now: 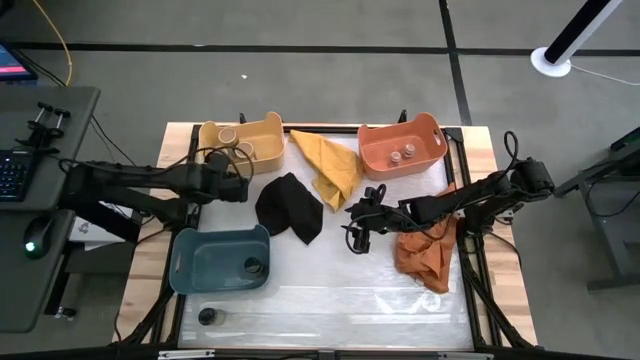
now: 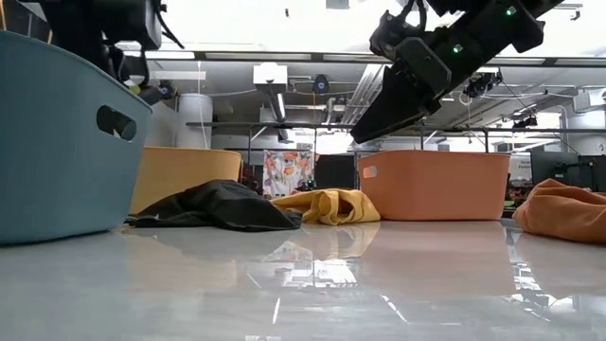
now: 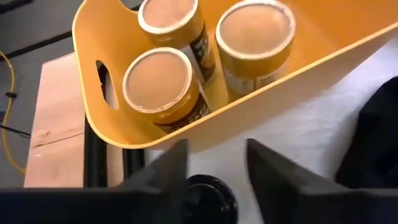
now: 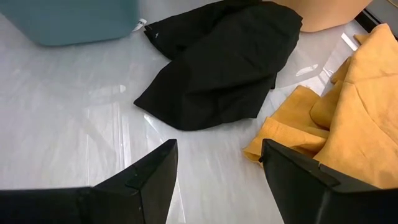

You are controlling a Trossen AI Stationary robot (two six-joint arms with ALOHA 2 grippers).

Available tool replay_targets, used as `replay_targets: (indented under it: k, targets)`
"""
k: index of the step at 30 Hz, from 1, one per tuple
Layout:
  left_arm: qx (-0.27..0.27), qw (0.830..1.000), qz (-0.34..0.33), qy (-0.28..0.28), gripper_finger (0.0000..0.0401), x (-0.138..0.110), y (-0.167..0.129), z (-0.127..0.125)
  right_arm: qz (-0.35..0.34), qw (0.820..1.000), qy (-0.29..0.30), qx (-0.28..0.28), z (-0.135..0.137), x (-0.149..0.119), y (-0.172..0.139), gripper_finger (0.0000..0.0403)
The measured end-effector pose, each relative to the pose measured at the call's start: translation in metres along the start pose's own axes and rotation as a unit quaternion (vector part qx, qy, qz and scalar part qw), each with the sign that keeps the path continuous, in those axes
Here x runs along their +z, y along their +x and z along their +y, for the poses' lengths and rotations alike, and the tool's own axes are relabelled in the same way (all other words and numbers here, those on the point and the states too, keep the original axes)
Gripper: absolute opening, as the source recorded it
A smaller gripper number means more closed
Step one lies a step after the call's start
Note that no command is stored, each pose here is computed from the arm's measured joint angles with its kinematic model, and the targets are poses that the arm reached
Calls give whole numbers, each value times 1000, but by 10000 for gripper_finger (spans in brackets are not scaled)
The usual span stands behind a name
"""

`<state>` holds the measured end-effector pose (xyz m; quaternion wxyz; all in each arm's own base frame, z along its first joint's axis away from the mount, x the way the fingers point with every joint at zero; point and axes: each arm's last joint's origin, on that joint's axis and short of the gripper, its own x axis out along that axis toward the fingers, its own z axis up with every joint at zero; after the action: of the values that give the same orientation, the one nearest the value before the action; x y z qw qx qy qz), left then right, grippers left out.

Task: Sort spices by type
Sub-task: Put the top black spice bottle into the blue bin

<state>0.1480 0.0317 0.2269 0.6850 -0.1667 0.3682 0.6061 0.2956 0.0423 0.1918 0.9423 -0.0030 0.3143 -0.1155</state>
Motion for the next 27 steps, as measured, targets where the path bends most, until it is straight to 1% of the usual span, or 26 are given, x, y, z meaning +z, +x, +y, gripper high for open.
replay_targets:
  k: [3, 4, 5, 7, 9, 12, 15, 19, 27]
  targets:
    - [-3, 1000, -24, -11, 44, -3, -4, -1, 1, 1000, 0, 0, 0, 0, 0, 227]
    - [-2, 999, -32, -15, 23, -4, -6, -1, 1, 1000, 0, 0, 0, 0, 0, 227]
    - [1, 999, -38, -21, 14, -6, -8, 0, 1, 1000, -1, 0, 0, 0, 0, 227]
    - [6, 998, -41, -40, 11, -13, -8, 1, 1, 1000, -3, 0, 0, 0, 0, 227]
    - [11, 997, -40, -63, 3, -27, -4, 4, 1, 1000, -3, 0, 0, 0, 0, 227]
    - [5, 993, -41, -110, 1, -45, 1, 6, 2, 1000, -4, 0, 0, 0, 0, 227]
    - [-9, 988, -64, -138, 1, -50, -1, 6, 1, 1000, -4, 0, 0, 0, 0, 227]
    - [-10, 987, -82, -141, 0, -48, 0, 6, 2, 1000, -3, -1, 0, 0, 0, 227]
    - [-3, 988, -63, -143, 0, -48, 1, 7, 2, 1000, 15, -9, -6, 1, 2, 227]
